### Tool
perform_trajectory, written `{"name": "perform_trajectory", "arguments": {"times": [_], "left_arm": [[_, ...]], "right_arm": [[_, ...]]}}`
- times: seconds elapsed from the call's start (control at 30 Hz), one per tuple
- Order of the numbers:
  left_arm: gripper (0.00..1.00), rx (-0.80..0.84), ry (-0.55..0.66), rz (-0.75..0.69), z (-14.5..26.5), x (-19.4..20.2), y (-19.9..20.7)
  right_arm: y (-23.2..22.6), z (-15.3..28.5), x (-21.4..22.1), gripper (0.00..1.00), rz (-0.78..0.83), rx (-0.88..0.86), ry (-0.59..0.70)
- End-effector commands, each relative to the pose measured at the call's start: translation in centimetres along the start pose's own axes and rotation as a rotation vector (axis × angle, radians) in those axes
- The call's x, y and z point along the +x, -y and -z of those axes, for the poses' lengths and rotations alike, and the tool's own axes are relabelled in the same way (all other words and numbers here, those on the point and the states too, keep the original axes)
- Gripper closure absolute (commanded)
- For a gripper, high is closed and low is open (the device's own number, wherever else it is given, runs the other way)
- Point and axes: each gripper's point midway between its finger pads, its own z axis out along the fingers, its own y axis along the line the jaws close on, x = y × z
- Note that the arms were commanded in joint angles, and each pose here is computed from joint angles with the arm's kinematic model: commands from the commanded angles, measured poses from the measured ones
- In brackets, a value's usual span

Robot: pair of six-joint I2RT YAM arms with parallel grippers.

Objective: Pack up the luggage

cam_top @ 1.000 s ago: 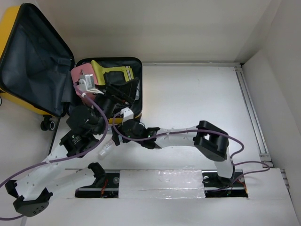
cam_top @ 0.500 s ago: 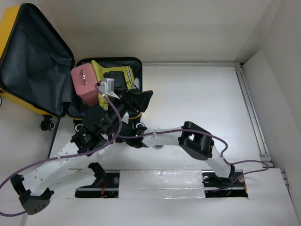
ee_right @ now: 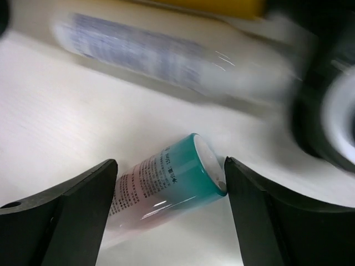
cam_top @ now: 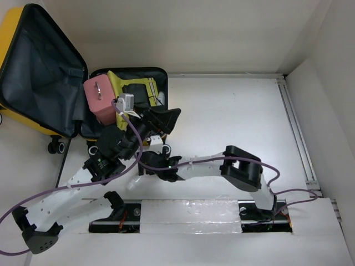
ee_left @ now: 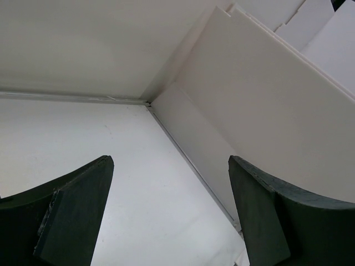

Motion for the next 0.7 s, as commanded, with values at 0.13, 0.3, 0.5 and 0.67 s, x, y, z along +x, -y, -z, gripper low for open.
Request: {"name": "perform_trajectory", "arguments": {"times": [0.13, 0.3, 0.5, 0.67], "left_arm": [[0.20, 0.027, 0.020, 0.021, -0.7, 0.1, 0.4], [0.20, 0.016, 0.003, 0.016, -1.4, 0.8, 0.2], [0.20, 0.016, 0.003, 0.007, -1.4, 0.8, 0.2], [0.20, 0.007, 0.026, 0.011, -0.9, 0.0, 0.1]], "right_arm": [[6.4, 4.8, 0.8, 0.14, 0.046, 0.153, -0.013], [7.2, 6.4, -0.7, 0.01, 0.108, 0.202, 0.011], [6.5, 10.4, -3.7, 0.00, 0.078, 0.133, 0.039], [6.8, 13.0, -0.3, 0.01, 0.055, 0.121, -0.047]]}}
